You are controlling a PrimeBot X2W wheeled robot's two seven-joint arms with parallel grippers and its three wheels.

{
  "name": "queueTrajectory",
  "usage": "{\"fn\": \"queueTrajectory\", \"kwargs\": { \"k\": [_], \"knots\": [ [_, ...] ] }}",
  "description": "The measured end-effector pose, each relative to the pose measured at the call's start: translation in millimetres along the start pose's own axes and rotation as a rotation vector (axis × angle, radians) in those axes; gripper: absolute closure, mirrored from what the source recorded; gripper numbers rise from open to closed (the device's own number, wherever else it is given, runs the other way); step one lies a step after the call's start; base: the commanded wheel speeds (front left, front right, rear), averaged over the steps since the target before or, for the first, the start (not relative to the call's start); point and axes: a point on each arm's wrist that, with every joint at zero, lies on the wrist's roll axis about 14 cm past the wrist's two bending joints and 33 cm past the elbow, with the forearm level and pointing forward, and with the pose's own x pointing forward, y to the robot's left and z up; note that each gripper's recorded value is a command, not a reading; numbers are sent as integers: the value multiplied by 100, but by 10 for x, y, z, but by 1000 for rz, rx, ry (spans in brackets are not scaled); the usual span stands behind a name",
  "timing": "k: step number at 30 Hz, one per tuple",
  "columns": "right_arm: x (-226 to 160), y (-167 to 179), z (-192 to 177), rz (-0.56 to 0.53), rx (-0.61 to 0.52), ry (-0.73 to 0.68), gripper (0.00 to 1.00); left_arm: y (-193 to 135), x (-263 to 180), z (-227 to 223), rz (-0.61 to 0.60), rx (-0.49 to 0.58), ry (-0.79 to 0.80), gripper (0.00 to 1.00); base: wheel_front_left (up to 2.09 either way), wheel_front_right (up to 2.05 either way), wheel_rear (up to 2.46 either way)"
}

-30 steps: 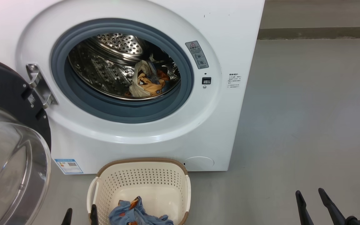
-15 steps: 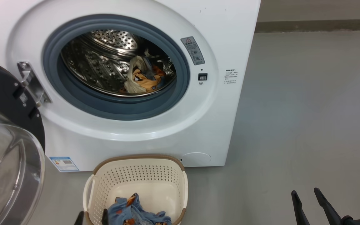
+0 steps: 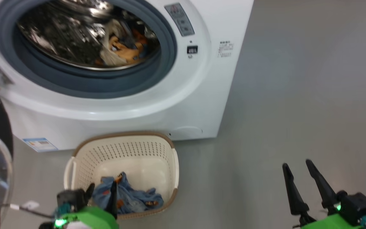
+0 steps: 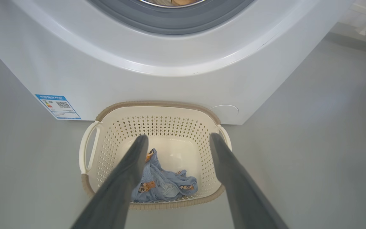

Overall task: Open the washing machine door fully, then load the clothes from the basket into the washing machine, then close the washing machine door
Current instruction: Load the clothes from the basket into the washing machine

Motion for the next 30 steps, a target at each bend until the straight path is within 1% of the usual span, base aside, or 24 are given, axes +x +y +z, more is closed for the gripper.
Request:
{"fn": "queueTrajectory", "kwargs": {
  "k": [4, 7, 13, 19, 25, 30],
  "knots": [
    [219, 37, -54, 11, 7, 7, 0, -21, 336, -197, -22, -8, 119, 0, 0, 0, 0],
    [387, 41, -112, 15, 14, 14, 0, 55, 565, -447, -4, -22, 255, 0, 0, 0, 0],
    [626, 19, -344, 13, 24, 62, 0, 263, 950, -920, 48, 14, 468, 0, 0, 0, 0],
    [695, -156, -641, -35, 23, 136, 0, 431, 1229, -1394, 111, 34, 648, 0, 0, 0, 0],
    [669, -359, -915, -89, -2, 212, 0, 533, 1452, -1778, 163, 38, 750, 0, 0, 0, 0],
    [662, -491, -1042, -122, -24, 247, 0, 597, 1496, -2116, 205, 57, 847, 0, 0, 0, 0]
  ]
}}
